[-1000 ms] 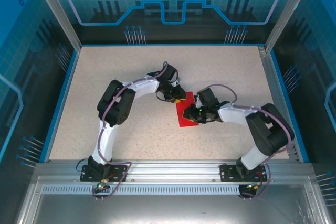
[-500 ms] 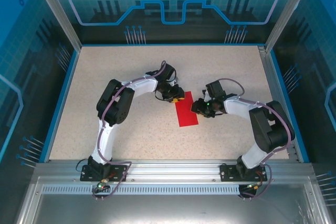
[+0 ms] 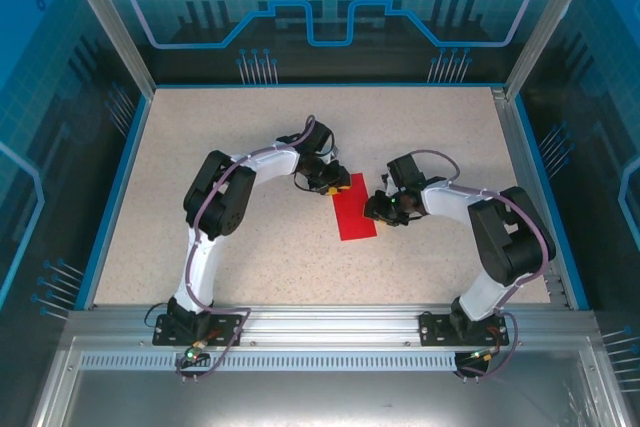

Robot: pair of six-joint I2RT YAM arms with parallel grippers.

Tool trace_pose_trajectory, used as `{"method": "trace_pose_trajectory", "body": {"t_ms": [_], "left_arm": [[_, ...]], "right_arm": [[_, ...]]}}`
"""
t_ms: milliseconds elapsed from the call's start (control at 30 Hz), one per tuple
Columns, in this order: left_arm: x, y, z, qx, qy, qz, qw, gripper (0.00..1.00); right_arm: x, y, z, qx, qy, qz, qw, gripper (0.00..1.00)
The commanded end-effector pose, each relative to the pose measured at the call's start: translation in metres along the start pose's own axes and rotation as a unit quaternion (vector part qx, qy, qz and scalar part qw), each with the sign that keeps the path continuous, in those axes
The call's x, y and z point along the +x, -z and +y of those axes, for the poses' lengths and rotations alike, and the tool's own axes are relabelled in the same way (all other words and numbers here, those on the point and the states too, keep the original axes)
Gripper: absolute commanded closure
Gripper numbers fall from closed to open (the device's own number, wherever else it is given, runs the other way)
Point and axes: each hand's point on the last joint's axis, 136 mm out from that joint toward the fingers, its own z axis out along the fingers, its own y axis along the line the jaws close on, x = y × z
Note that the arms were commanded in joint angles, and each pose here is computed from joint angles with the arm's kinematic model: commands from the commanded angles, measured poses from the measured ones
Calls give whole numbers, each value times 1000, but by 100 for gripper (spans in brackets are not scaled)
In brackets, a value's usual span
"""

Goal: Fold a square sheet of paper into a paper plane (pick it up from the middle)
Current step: Third fold the triangle at the center of the table.

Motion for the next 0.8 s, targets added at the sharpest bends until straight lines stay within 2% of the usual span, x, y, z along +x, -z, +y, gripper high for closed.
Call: {"method": "trace_pose_trajectory", "body": {"t_ms": [0, 233, 400, 567, 667, 767], "left_arm": [[10, -8, 15, -9, 6, 25, 1000, 68], [11, -8, 16, -11, 4, 25, 1000, 69], [12, -8, 17, -13, 4, 26, 1000, 69], [12, -9, 20, -14, 6, 27, 1000, 69], [12, -9, 21, -16, 6, 26, 1000, 70], [12, -9, 21, -14, 6, 27, 1000, 70]], "right_arm": [[9, -5, 29, -43, 25, 23, 998, 68], [-11, 7, 53, -76, 35, 0, 997, 65], [-14, 10, 32, -16, 28, -3, 999, 63], [5, 19, 23, 4, 28, 3, 1000, 61], [22, 22, 1, 35, 4, 2, 999, 60], [33, 22, -4, 27, -13, 4, 1000, 58]]}}
